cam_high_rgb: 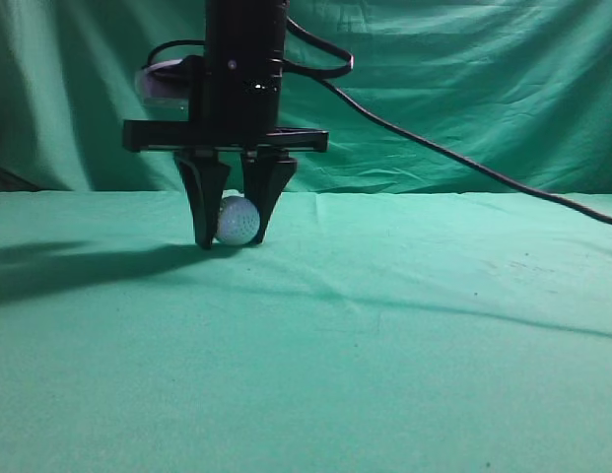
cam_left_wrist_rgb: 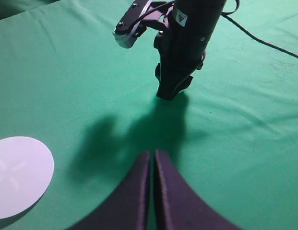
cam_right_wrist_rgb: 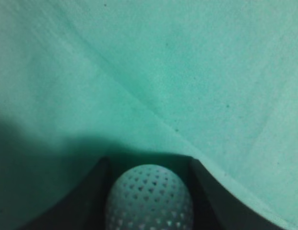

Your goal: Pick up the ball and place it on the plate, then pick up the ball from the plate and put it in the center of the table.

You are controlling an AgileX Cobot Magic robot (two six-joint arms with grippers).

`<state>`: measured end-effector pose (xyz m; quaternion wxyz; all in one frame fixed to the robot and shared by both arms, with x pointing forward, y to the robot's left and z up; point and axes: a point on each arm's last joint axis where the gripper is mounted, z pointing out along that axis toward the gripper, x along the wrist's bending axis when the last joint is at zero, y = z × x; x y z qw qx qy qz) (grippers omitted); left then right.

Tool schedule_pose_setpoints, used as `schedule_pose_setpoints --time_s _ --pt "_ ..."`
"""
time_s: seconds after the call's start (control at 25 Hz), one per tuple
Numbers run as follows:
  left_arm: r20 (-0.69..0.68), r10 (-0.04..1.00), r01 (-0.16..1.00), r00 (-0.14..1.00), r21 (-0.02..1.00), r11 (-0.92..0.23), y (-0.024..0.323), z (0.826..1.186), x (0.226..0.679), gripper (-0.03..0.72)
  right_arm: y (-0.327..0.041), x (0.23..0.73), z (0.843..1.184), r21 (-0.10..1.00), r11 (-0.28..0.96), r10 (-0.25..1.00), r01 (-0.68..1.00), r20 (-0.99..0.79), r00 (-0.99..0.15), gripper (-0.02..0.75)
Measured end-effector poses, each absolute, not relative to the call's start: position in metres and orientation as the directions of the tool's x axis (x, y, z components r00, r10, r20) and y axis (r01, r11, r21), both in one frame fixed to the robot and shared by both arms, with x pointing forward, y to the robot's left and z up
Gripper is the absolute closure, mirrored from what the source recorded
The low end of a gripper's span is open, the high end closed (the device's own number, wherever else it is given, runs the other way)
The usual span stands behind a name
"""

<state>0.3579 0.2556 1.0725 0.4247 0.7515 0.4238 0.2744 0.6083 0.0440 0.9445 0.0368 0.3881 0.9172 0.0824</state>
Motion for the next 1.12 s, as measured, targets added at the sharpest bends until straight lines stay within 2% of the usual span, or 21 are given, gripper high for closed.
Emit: schedule_pose_setpoints --time_s 0.08,0.16,0.28,0.32,0.44,0.52,0.6,0.72,0.84,0.92,1.04,1.12 --pt "0.052 0.87 0.404 0.49 0.871 -0.28 0.256 1.073 0.358 0.688 0.044 0.608 0.945 0.18 0.694 0.709 0.697 -0.004 -0.705 0.419" --pt "0.052 0.87 0.404 0.49 0.871 -0.28 0.256 1.073 0.358 0.688 0.045 0.608 0.945 0.183 0.699 0.704 0.692 -0.002 -0.71 0.274" --pt "0.052 0.87 0.404 0.49 0.871 -0.28 0.256 1.073 0.358 0.688 0.045 0.608 0.955 0.201 0.701 0.699 0.684 -0.002 -0.715 0.123" --pt "0.052 0.87 0.404 0.49 0.871 -0.28 0.256 1.073 0.358 0.688 0.044 0.608 0.965 0.219 0.699 0.699 0.681 -0.003 -0.715 0.106" --pt "0.052 0.87 0.404 0.49 0.871 -0.28 0.256 1.073 0.358 0.688 0.04 0.603 1.009 0.304 0.684 0.698 0.663 -0.01 -0.716 0.119" --pt "0.052 0.87 0.404 0.49 0.871 -0.28 0.256 1.073 0.358 0.688 0.033 0.597 1.044 0.366 0.67 0.699 0.645 -0.018 -0.715 0.215" --pt "0.052 0.87 0.404 0.49 0.871 -0.28 0.256 1.073 0.358 0.688 0.023 0.586 1.084 0.438 0.647 0.702 0.624 -0.025 -0.711 0.351" --pt "0.051 0.87 0.4 0.49 0.874 -0.276 0.255 1.073 0.357 0.688 0.004 0.566 1.143 0.546 0.594 0.716 0.591 -0.024 -0.698 0.623" --pt "0.059 0.87 0.374 0.49 0.887 -0.271 0.256 1.076 0.351 0.688 -0.022 0.538 1.197 0.64 0.526 0.735 0.56 -0.01 -0.678 0.738" --pt "0.066 0.867 0.35 0.494 0.898 -0.268 0.258 1.075 0.34 0.688 -0.044 0.515 1.225 0.682 0.497 0.741 0.536 -0.012 -0.671 0.738" --pt "0.066 0.868 0.317 0.493 0.915 -0.25 0.261 1.066 0.32 0.688 -0.08 0.482 1.245 0.698 0.485 0.761 0.527 -0.04 -0.648 0.738" --pt "0.058 0.873 0.287 0.484 0.932 -0.221 0.263 1.061 0.306 0.688 -0.103 0.461 1.243 0.681 0.499 0.771 0.536 -0.067 -0.633 0.738"
